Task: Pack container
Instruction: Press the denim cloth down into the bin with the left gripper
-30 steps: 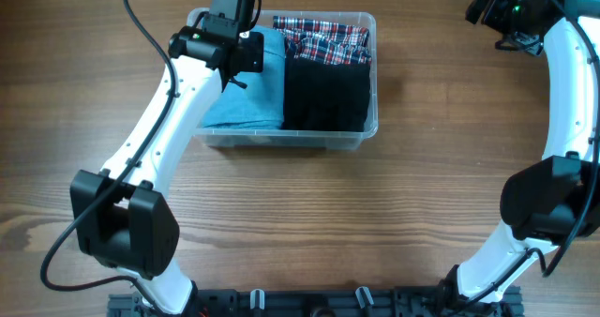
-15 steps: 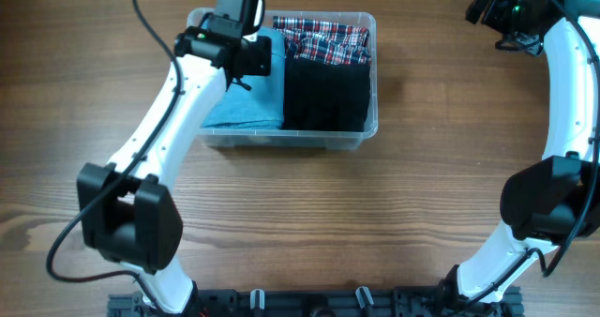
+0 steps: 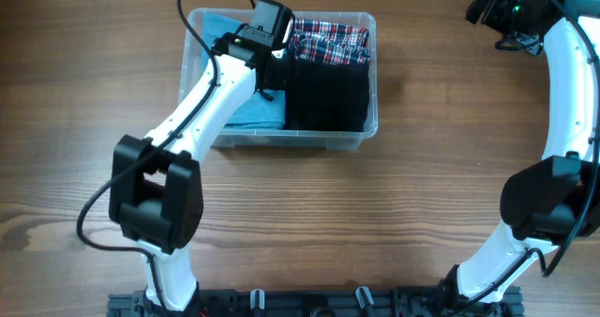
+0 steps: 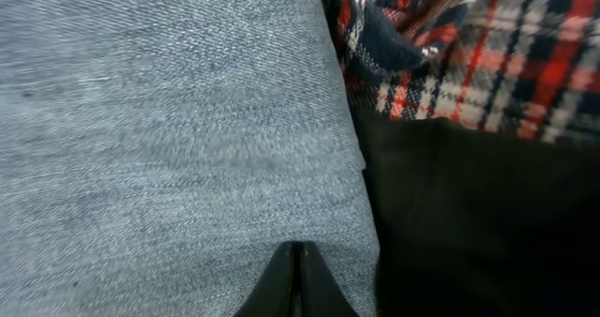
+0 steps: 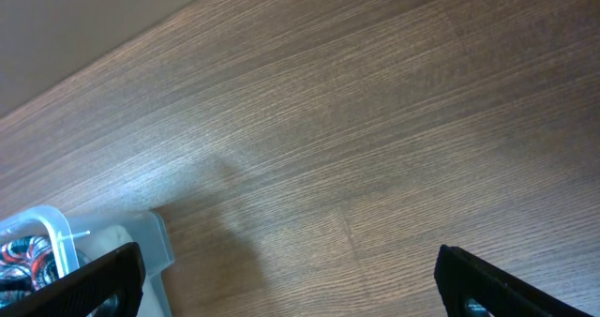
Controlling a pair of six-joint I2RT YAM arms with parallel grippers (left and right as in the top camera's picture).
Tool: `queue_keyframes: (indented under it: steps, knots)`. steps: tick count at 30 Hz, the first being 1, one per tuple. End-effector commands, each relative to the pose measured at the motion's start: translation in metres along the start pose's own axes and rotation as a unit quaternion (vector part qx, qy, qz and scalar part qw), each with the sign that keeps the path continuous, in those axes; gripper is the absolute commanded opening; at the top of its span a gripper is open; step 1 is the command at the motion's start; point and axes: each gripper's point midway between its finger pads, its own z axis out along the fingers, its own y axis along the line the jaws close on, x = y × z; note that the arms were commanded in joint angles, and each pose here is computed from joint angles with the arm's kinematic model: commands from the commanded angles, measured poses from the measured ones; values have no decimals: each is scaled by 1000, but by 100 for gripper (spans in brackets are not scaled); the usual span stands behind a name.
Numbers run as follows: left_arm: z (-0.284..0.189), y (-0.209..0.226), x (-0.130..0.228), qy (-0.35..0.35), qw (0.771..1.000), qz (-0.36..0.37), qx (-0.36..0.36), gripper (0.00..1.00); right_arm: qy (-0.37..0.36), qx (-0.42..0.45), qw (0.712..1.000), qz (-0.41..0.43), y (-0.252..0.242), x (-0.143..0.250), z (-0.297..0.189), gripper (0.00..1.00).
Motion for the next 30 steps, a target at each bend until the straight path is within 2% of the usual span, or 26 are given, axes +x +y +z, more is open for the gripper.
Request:
queue_keyframes:
  steps: [1,10,20,25,30]
  knots:
    - [38,-2,28,55,998,-2,-2,4,2,4,1000,5,0,1,3,100]
    - [31,5,24,46,999,-1,-22,4,2,4,1000,5,0,1,3,100]
    - [-48,25,-12,-35,999,-27,-17,11,2,4,1000,5,0,1,3,100]
    - [-81,49,-3,-29,998,-47,-28,25,2,4,1000,5,0,1,3,100]
    - [-106,59,4,-30,997,-57,-33,51,2,4,1000,5,0,1,3,100]
